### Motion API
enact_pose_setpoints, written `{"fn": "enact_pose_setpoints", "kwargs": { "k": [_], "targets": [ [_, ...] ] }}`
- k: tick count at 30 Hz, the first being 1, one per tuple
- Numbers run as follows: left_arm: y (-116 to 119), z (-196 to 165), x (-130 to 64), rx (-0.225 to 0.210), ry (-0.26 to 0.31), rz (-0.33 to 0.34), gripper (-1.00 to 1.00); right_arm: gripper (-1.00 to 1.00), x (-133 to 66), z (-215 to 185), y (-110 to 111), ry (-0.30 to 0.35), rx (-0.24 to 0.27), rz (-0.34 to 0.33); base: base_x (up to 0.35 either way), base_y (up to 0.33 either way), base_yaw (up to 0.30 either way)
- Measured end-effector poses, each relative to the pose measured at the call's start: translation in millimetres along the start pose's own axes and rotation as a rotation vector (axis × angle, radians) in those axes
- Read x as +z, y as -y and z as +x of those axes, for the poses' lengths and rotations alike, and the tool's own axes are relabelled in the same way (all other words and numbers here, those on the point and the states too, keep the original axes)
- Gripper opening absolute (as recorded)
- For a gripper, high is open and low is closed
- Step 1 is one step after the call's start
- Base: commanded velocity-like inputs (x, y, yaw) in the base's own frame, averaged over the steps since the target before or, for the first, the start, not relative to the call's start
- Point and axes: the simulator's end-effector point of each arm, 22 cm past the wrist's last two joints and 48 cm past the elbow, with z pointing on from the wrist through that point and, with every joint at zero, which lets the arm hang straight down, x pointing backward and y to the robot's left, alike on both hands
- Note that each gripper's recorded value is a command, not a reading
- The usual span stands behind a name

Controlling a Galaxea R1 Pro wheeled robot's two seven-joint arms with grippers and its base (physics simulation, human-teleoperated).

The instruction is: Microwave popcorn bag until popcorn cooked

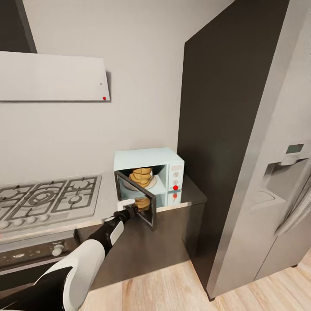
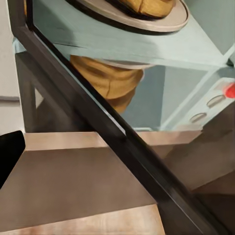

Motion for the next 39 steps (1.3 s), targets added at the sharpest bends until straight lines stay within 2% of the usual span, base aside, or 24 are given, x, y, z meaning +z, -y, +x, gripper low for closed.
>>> {"fn": "enact_pose_setpoints", "kwargs": {
  "k": [3,5,6,9,18,39],
  "targets": [
    [-0.5,0.2,-0.2,0.0,0.0,-0.001,1.0,1.0,-0.6,5.4,-21.7,-0.014,-0.033,-0.044,0.163,-0.217,0.0],
    [-0.4,-0.2,-0.4,0.001,0.001,-0.001,1.0,1.0,-2.4,16.1,-39.8,-0.04,-0.034,-0.068,0.146,-0.209,0.0],
    [-0.3,-0.3,-0.2,0.0,0.001,0.0,1.0,1.0,-3.7,23.0,-55.6,-0.059,-0.034,-0.089,0.065,-0.093,0.0],
    [-0.4,-0.5,-0.1,0.0,0.002,-0.001,1.0,1.0,-4.4,24.7,-76.3,-0.067,-0.034,-0.117,0.02,-0.028,-0.062],
    [-0.3,-0.5,0.0,-0.002,0.002,-0.001,1.0,1.0,-5.0,26.3,-79.9,-0.071,-0.036,-0.122,0.001,-0.002,-0.234],
    [1.0,-9.0,0.1,-0.003,0.017,0.002,1.0,1.0,-5.6,29.0,-74.4,-0.075,-0.044,-0.118,0.088,-0.01,-0.006]
  ]
}}
